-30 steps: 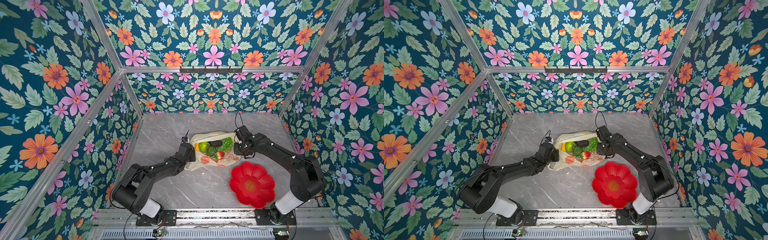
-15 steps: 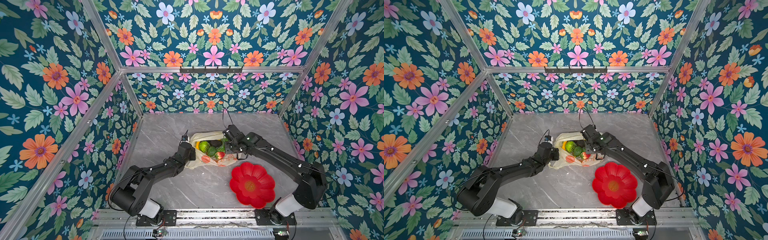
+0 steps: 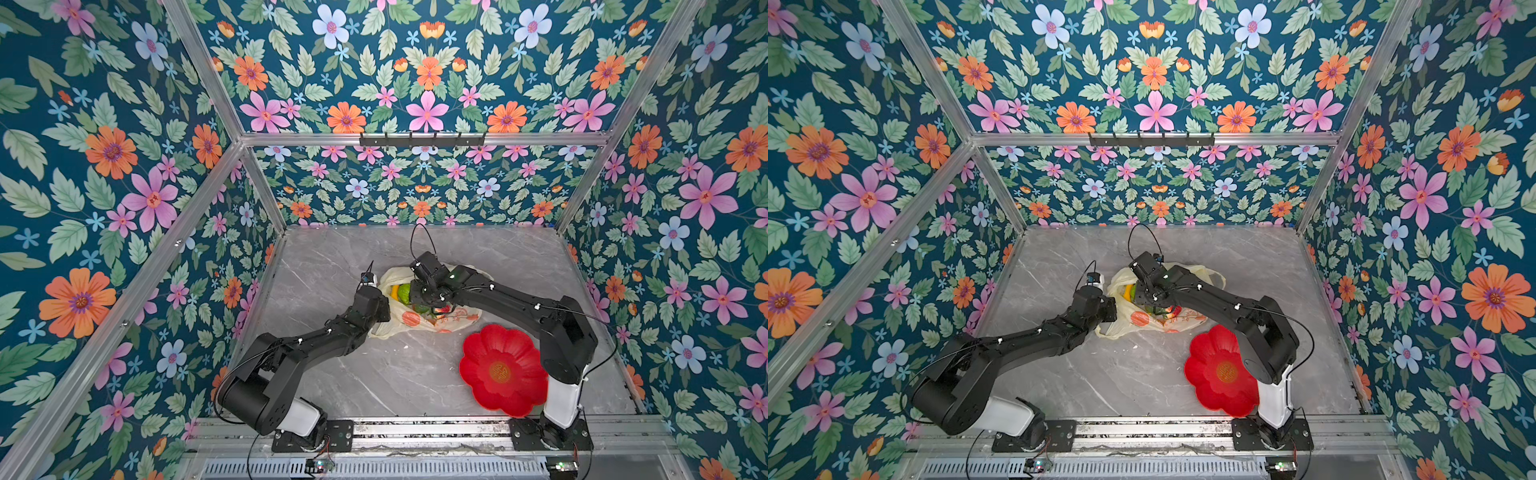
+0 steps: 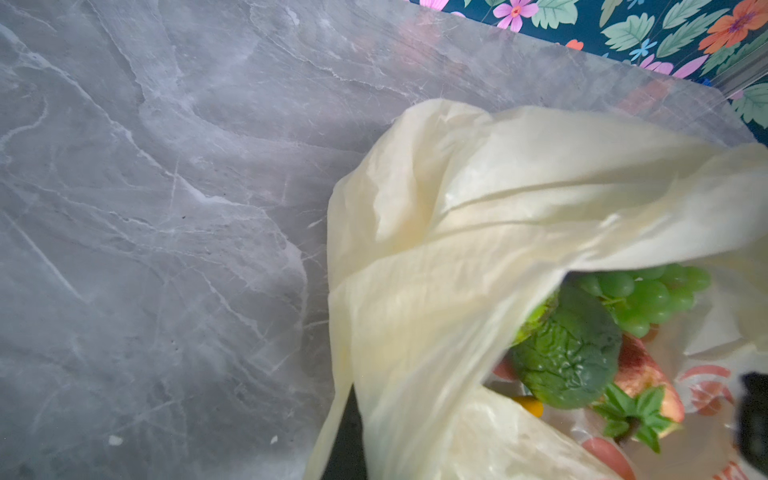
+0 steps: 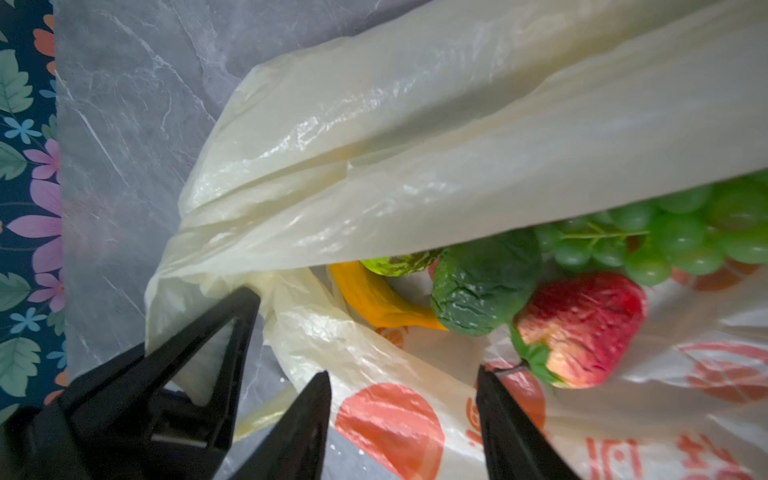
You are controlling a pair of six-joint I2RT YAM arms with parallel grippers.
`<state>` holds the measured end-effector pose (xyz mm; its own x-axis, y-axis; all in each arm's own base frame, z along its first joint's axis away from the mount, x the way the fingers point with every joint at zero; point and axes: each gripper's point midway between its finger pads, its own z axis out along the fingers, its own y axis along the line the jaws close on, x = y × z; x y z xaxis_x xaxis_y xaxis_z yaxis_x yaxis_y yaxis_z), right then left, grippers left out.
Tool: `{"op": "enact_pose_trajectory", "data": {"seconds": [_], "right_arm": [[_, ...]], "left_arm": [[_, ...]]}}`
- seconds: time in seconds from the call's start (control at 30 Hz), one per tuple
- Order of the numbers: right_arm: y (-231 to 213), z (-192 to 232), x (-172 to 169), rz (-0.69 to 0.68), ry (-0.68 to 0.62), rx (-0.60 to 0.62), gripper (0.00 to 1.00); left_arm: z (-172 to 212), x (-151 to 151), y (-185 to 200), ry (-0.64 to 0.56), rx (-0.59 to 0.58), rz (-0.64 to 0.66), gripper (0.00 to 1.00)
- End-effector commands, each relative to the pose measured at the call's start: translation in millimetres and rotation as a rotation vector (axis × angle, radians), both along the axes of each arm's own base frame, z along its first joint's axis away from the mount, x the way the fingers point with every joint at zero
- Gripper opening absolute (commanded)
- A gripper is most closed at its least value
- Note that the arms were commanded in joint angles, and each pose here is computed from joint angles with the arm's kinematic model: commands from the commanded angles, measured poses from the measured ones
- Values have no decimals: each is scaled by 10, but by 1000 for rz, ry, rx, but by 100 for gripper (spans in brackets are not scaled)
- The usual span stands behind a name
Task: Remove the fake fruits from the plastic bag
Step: 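Lower the right gripper into the bag and grasp the bright green custard apple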
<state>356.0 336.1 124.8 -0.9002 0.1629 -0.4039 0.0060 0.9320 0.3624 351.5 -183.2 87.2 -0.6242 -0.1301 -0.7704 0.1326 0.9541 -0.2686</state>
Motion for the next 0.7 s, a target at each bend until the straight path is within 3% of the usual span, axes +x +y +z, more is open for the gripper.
{"op": "enact_pose_trajectory", "data": {"seconds": [0.0,0.27,0.43,0.67], "right_arm": [[172,41,109,-51,-1,92,61],[268,-151,243,-126,38,91,62],[265,-234,312,-187,32,103,70],[242,-377,386,-241,43,69,73]], "left_arm": [[47,15,-15,-17,-18,1,4],[50,18,-11,-17,-17,2,4],[58,15,-13,-19,-18,1,4],[64,12,-11,-23,-25,4,4]]}}
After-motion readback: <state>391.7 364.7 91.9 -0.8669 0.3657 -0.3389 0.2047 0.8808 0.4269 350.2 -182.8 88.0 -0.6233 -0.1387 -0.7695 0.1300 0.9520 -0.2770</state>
